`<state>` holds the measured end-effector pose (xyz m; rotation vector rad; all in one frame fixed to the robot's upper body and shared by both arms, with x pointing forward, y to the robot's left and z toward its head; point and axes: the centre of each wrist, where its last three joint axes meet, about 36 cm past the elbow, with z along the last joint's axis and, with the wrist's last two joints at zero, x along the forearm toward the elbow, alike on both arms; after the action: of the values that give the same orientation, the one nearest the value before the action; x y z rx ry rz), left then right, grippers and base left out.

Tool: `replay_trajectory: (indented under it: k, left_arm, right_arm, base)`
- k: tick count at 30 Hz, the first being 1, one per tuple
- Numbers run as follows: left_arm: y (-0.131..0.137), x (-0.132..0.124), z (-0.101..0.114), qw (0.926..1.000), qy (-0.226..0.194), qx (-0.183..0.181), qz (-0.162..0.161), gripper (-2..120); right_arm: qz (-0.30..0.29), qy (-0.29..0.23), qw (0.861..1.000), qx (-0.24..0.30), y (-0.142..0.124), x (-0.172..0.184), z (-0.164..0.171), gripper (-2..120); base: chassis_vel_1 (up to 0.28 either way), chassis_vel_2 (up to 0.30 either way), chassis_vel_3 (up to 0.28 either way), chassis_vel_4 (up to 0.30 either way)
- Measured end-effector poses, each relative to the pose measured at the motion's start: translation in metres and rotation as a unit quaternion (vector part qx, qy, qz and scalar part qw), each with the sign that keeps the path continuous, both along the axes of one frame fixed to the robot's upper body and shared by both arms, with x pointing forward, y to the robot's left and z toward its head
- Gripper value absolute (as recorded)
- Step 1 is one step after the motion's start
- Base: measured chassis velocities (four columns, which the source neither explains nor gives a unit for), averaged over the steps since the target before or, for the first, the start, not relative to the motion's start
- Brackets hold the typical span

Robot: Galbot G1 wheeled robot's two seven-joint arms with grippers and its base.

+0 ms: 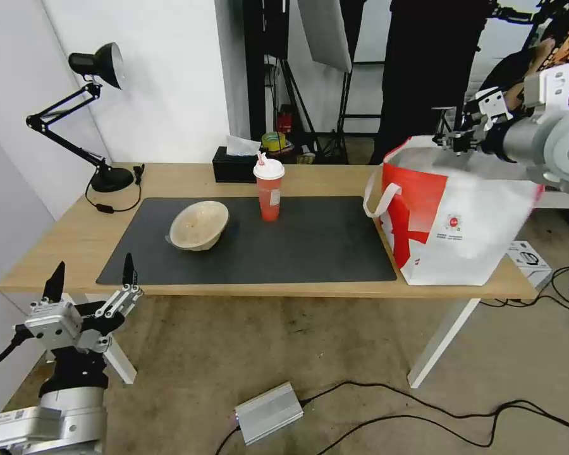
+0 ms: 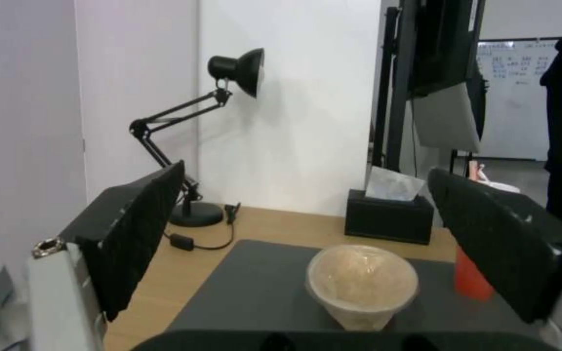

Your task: Pick up the trash from the table and place it into the takeout bag.

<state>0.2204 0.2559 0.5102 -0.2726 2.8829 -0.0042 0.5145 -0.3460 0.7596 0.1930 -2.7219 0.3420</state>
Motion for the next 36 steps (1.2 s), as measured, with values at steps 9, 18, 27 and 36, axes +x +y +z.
replay_trajectory:
  k: [9, 18, 27, 36]
  left_arm:
    - [0.0, 0.001, 0.0, 1.0, -0.002, -0.001, 0.0, 100]
    - [0.0, 0.001, 0.0, 1.0, -0.002, -0.001, -0.001, 100]
    - [0.001, 0.001, 0.001, 1.0, -0.001, 0.002, -0.001, 100]
    - [0.0, 0.0, 0.0, 1.0, 0.0, 0.003, -0.002, 100]
  right_arm:
    - [0.007, -0.003, 1.0, 0.0, 0.005, 0.0, 0.002, 82]
    - [0.012, -0.022, 1.0, -0.003, 0.012, -0.002, 0.012, 100]
    - [0.061, -0.079, 0.995, 0.012, 0.052, -0.025, 0.045, 100]
    - [0.112, -0.124, 0.985, 0.042, 0.081, -0.059, 0.064, 100]
  base:
    - [0.0, 0.0, 0.0, 0.0]
    - [0.0, 0.0, 0.0, 0.0]
    - [0.0, 0.0, 0.0, 0.0]
    - [0.0, 0.0, 0.0, 0.0]
